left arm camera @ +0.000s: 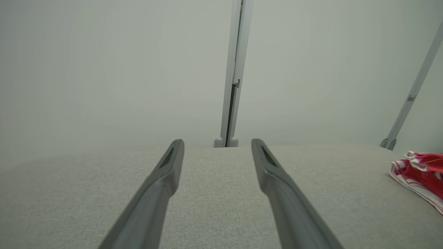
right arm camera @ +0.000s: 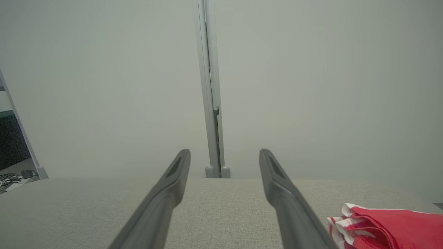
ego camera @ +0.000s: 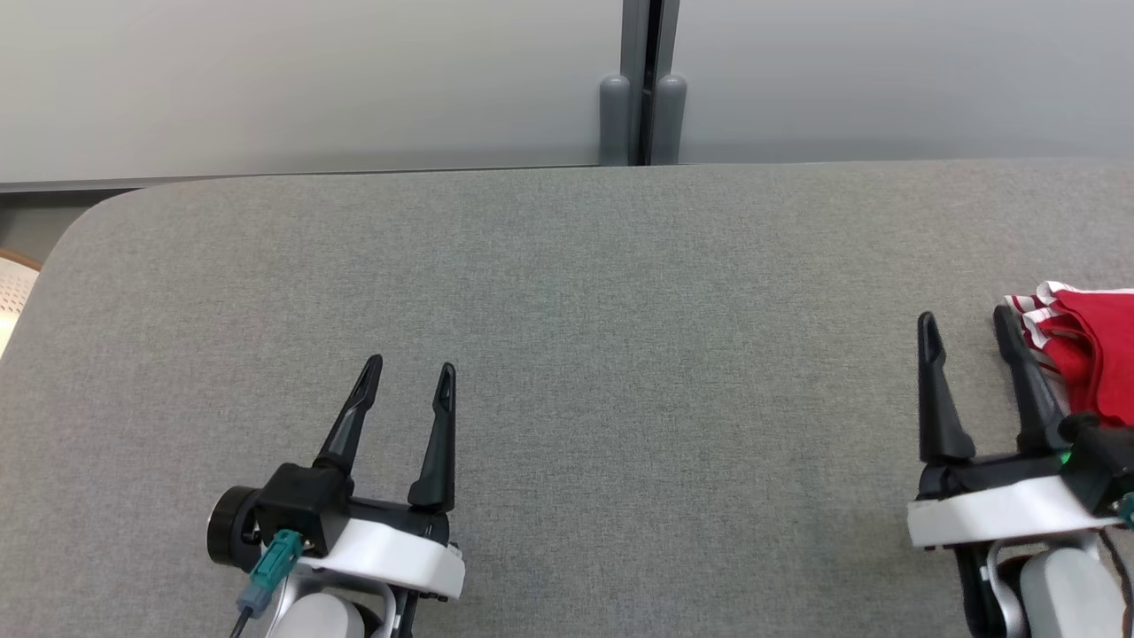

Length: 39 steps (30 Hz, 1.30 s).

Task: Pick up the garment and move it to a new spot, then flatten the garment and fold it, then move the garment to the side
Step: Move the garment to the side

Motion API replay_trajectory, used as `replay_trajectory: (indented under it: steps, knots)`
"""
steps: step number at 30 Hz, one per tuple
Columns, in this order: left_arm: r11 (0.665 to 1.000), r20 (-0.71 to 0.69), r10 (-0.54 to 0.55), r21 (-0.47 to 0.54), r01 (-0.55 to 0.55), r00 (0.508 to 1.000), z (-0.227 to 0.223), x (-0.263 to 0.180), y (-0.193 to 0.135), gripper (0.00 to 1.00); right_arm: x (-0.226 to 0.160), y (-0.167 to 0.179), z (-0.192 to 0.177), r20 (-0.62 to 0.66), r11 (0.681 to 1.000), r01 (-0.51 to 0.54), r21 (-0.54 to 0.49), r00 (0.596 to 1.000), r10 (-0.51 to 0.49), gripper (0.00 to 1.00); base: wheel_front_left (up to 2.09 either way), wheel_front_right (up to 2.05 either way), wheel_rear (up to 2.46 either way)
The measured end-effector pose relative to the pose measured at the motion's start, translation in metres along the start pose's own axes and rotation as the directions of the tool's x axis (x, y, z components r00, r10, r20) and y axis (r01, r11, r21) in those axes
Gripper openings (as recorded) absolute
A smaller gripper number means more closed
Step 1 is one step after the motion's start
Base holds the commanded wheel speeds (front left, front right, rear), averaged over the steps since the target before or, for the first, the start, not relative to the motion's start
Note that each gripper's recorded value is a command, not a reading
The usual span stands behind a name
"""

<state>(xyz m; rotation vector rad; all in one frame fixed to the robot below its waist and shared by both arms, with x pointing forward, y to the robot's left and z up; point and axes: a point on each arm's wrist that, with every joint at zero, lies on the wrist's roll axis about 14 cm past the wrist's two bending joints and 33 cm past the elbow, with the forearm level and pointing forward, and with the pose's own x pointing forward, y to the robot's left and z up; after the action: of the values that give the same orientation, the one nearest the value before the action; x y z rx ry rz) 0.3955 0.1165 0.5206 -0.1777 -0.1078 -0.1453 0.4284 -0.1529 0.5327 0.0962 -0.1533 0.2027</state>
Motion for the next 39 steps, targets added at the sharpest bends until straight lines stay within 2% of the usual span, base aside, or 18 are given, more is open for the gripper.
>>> replay_trajectory:
  steps: [10,24,39]
  knots:
    - [0.999,-0.035,0.040,0.021,-0.039,0.999,-0.010,-0.015,0.010,1.00,-0.024,0.034,-0.023,-0.060,0.999,-0.024,0.039,0.998,0.026,1.00,0.00,0.00,0.00]
    - [0.997,-0.035,0.076,0.010,-0.076,0.996,-0.010,-0.016,0.015,1.00,-0.026,0.030,-0.019,-0.051,0.999,-0.009,0.032,0.999,0.011,1.00,0.00,0.00,0.00]
    - [0.993,-0.051,0.114,0.040,-0.112,0.992,-0.015,-0.022,0.026,1.00,-0.025,0.033,-0.010,-0.025,0.999,-0.016,0.032,1.000,0.017,1.00,0.00,0.00,0.00]
